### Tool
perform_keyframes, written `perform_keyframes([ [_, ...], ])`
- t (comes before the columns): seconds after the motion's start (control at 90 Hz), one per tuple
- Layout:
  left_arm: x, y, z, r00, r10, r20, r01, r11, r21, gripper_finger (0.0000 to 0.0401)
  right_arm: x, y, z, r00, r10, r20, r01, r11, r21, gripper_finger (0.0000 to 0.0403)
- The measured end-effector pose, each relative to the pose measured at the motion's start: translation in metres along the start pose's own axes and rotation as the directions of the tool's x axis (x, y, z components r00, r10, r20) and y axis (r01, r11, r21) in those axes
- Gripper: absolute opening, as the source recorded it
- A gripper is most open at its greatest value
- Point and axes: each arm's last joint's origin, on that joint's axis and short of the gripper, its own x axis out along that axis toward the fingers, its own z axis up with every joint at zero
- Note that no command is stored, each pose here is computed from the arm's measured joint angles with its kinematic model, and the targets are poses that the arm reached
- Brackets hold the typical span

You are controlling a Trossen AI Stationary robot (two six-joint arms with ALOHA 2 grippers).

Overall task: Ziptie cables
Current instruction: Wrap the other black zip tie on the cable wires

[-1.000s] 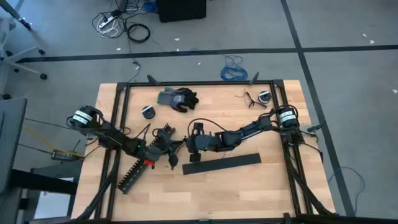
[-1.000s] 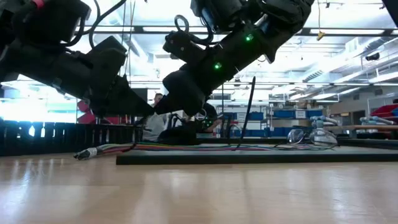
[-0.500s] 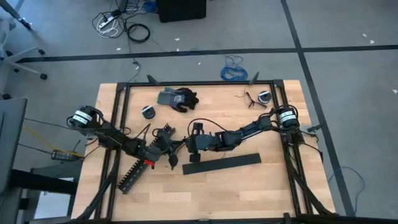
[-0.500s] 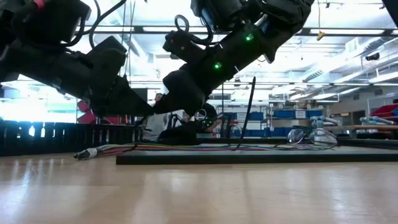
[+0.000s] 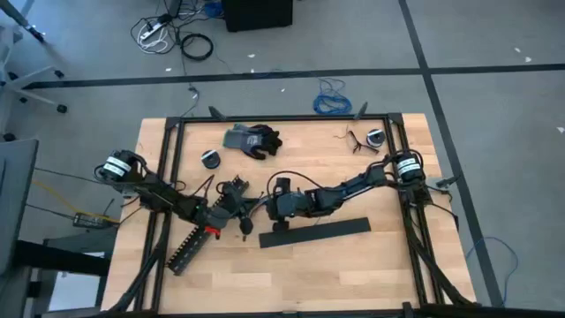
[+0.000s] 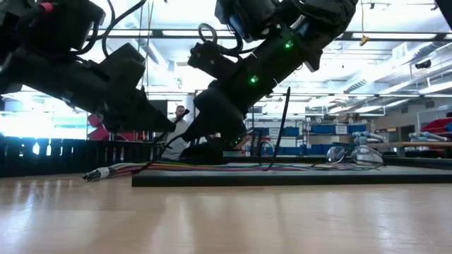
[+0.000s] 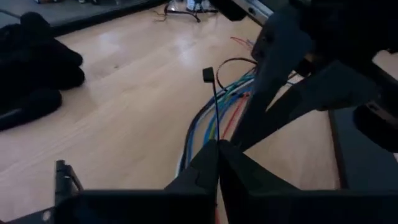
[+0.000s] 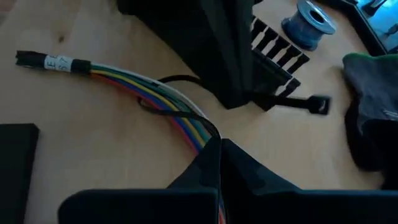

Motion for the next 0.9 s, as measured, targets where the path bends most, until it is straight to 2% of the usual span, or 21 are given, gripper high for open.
perform_keyframes([
  [0.278,0.0,-0.0006,-0.0009,0.999,-0.029,-0.02,0.028,0.999,-0.014,0.0,0.0016,-0.0038,0.0001,1.0,-0.009,0.003,0.009,1.0,-0.001,0.0],
  [0.9,0.0,0.0008,-0.0026,1.0,-0.007,-0.029,0.007,1.0,0.001,0.0,0.0016,-0.0035,0.0009,1.0,-0.001,0.012,0.001,1.0,0.003,0.0],
])
